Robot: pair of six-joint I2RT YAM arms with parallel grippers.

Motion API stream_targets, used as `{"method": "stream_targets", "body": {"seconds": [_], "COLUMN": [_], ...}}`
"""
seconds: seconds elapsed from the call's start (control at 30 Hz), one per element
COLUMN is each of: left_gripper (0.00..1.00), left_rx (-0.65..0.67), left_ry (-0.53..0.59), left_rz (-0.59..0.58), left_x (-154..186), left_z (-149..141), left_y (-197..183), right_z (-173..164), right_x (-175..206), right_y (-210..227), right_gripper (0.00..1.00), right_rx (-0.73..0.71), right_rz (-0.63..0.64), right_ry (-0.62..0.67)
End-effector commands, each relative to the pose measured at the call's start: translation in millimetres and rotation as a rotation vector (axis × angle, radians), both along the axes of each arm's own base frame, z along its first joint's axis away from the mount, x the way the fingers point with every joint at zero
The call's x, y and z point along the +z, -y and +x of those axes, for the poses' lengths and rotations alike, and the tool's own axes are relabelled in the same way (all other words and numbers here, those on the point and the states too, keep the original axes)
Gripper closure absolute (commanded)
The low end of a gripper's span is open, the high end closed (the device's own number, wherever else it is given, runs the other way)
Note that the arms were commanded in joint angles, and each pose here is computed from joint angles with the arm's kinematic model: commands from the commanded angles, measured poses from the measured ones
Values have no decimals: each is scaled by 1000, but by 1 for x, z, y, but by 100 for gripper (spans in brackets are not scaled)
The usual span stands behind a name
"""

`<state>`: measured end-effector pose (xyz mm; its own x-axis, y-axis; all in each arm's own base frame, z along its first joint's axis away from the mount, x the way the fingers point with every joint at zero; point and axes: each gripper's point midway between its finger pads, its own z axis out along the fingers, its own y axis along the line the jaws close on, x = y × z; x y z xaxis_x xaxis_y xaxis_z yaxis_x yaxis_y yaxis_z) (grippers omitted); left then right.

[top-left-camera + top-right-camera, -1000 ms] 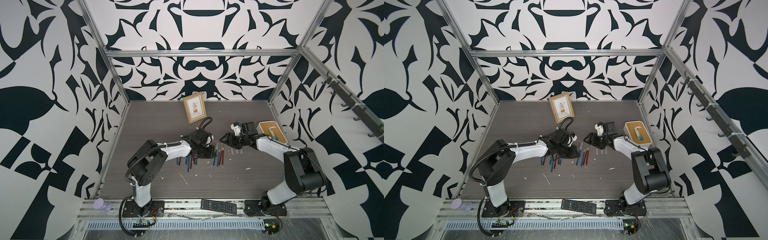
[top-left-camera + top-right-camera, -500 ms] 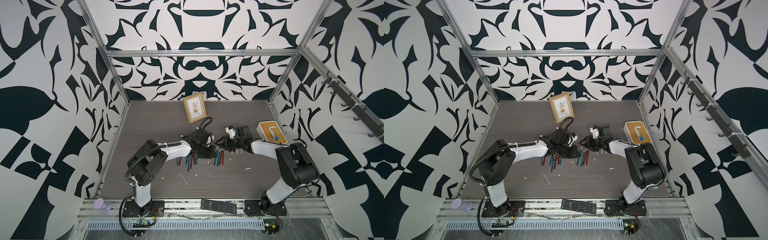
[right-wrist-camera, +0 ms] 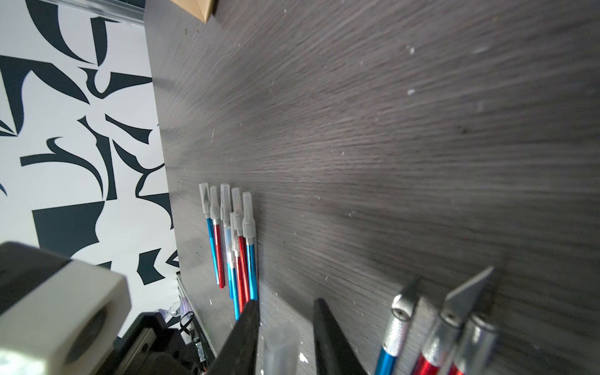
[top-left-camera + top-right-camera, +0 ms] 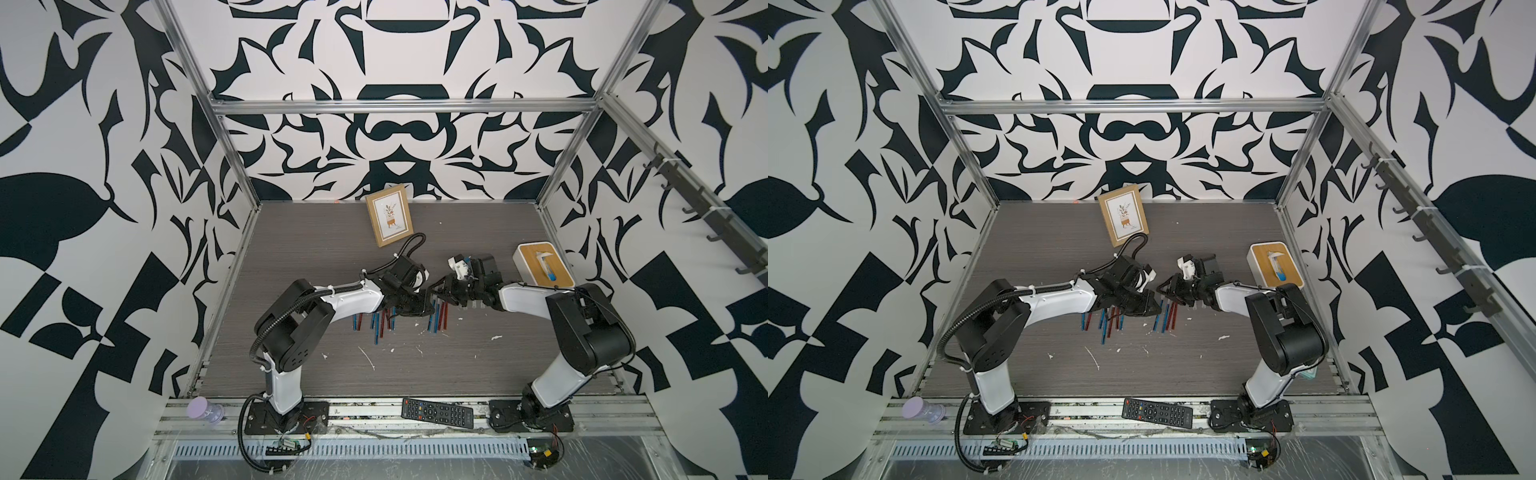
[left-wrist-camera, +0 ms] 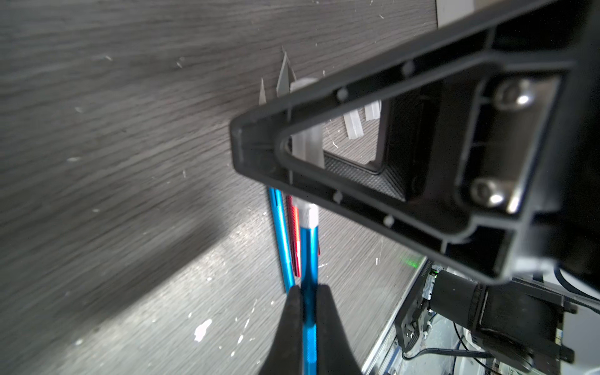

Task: Remove protective caps from carving knives
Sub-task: Remove the protective sleeve from the carving knife.

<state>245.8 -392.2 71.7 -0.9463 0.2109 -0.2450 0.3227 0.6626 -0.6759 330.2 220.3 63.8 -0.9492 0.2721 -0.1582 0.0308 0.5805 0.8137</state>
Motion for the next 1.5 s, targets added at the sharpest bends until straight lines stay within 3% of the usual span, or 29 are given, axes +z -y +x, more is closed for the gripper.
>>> {"method": "stream_targets", "body": {"seconds": [0.0, 0.37, 1.47], "left_gripper": [100, 100, 100], "left_rx": [3, 6, -36], "left_ry": [11, 11, 27], "left_rz": [6, 23, 112], "left_x": [1, -2, -10], "left_z": [5, 4, -5], "left_y": [1, -2, -9], "right_z": [2, 6, 43], "right_x": [7, 5, 15], "right_y": [-5, -6, 5], "right_gripper": [73, 88, 85], "right_rx": [10, -3, -46], "right_rz": [22, 35, 67], "right_ry": [27, 27, 63]}}
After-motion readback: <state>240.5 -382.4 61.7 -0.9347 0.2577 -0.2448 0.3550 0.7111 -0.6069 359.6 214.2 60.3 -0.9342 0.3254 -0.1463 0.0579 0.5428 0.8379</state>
